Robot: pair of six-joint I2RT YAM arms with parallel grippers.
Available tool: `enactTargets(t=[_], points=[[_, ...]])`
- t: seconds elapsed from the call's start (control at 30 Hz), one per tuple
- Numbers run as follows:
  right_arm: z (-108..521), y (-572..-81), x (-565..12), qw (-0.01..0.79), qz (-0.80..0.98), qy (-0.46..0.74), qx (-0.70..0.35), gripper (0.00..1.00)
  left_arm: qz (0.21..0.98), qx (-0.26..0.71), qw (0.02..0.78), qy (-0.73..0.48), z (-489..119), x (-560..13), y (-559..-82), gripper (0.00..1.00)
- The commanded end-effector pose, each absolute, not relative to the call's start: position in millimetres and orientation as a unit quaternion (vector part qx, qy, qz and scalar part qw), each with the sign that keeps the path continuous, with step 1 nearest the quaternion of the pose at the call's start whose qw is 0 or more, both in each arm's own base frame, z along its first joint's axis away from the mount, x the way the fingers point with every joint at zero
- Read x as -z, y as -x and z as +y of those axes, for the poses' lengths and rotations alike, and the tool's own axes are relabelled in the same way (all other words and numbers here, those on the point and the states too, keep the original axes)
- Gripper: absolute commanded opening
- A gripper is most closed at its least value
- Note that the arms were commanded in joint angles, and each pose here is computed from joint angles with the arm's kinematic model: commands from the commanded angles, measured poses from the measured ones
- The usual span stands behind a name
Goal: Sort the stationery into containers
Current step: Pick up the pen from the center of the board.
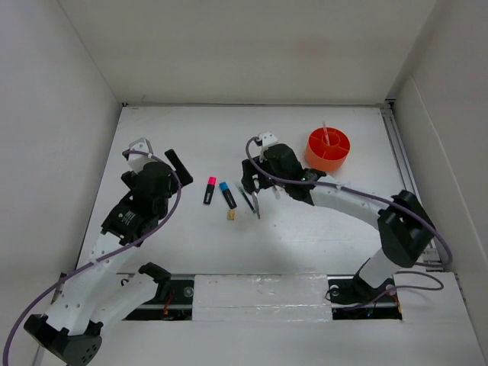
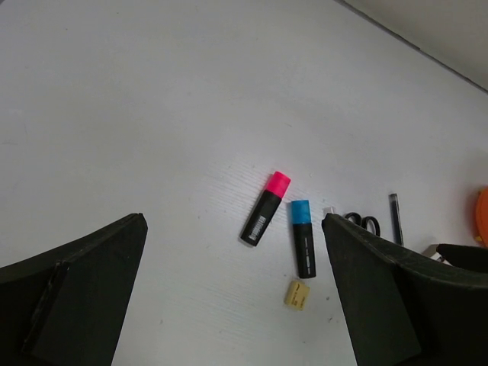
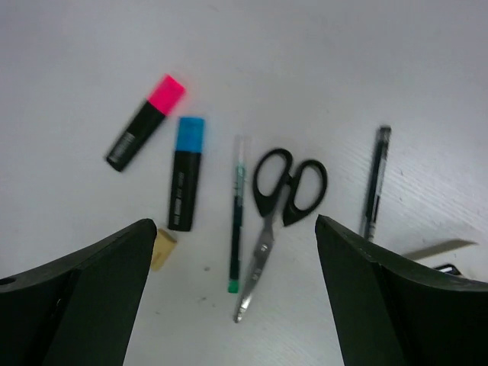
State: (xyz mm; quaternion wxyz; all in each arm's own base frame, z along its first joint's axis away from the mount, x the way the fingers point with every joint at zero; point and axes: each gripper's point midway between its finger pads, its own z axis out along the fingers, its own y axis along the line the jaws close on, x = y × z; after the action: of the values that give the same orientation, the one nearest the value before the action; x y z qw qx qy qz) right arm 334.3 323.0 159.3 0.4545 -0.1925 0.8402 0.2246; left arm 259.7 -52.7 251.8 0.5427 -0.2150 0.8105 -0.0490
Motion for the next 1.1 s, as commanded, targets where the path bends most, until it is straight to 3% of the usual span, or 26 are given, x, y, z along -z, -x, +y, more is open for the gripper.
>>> enactTargets(t=[0.0,0.23,0.3,0.47,0.5,1.07], points=[[294.4,-368.5,-153.8,0.450,0.867,0.151,-0.152,0.91,0.803,0.054,0.549,0.226,-52.7,-263.0,-263.2,1.00],[285.8,-398.6,-122.0,0.403,0.886,0.191,-0.129,0.82,0.818,0.063,0.537,0.195,-65.0,-256.6,-268.5,1.00],[280.0,-412.2,-114.6,0.391,0.891,0.190,-0.128,0.73,0.818,0.067,0.538,0.190,-67.2,-257.9,-269.3,1.00],[271.8,-429.8,-99.2,0.365,0.905,0.190,-0.111,0.66,0.820,0.068,0.537,0.184,-68.4,-257.5,-269.0,1.00],[273.4,-429.3,-90.6,0.353,0.908,0.198,-0.110,0.61,0.821,0.072,0.536,0.182,-70.0,-257.2,-268.8,1.00],[271.5,-433.4,-39.7,0.285,0.931,0.211,-0.086,0.48,0.816,0.077,0.542,0.184,-69.1,-260.0,-267.0,1.00]])
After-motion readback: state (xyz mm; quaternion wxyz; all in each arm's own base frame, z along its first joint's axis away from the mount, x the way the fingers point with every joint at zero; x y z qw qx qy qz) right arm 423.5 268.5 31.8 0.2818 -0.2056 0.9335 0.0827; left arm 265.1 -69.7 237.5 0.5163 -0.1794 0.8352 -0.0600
